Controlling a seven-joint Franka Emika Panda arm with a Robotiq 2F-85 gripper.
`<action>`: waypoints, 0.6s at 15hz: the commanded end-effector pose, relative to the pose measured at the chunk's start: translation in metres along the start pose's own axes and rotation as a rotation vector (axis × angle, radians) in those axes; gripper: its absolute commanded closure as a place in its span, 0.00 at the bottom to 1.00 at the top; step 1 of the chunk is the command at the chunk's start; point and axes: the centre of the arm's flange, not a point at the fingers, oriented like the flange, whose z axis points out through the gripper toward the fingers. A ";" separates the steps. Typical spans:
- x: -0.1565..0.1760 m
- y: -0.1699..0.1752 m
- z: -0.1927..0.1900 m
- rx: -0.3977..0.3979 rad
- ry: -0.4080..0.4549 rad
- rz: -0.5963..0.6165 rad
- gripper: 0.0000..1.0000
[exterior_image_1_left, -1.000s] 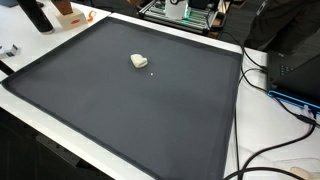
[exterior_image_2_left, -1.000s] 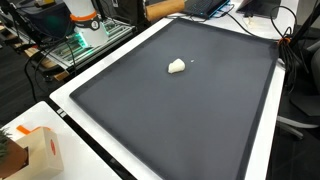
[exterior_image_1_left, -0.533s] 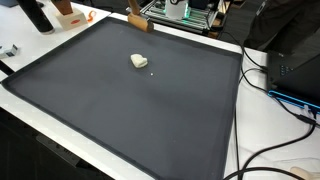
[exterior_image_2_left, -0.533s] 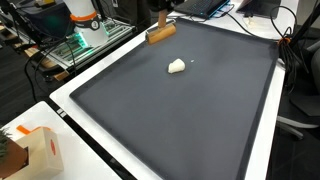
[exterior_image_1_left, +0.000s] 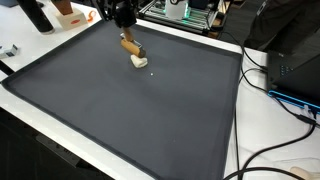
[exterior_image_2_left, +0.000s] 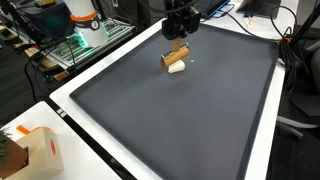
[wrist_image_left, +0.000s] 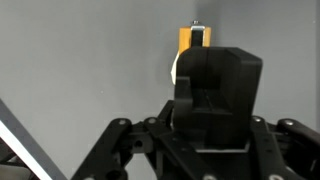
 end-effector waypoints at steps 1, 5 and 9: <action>-0.003 0.003 0.012 -0.066 -0.009 0.025 0.77; -0.004 0.007 0.024 -0.105 -0.010 0.040 0.77; -0.003 0.005 0.037 -0.090 -0.005 0.041 0.77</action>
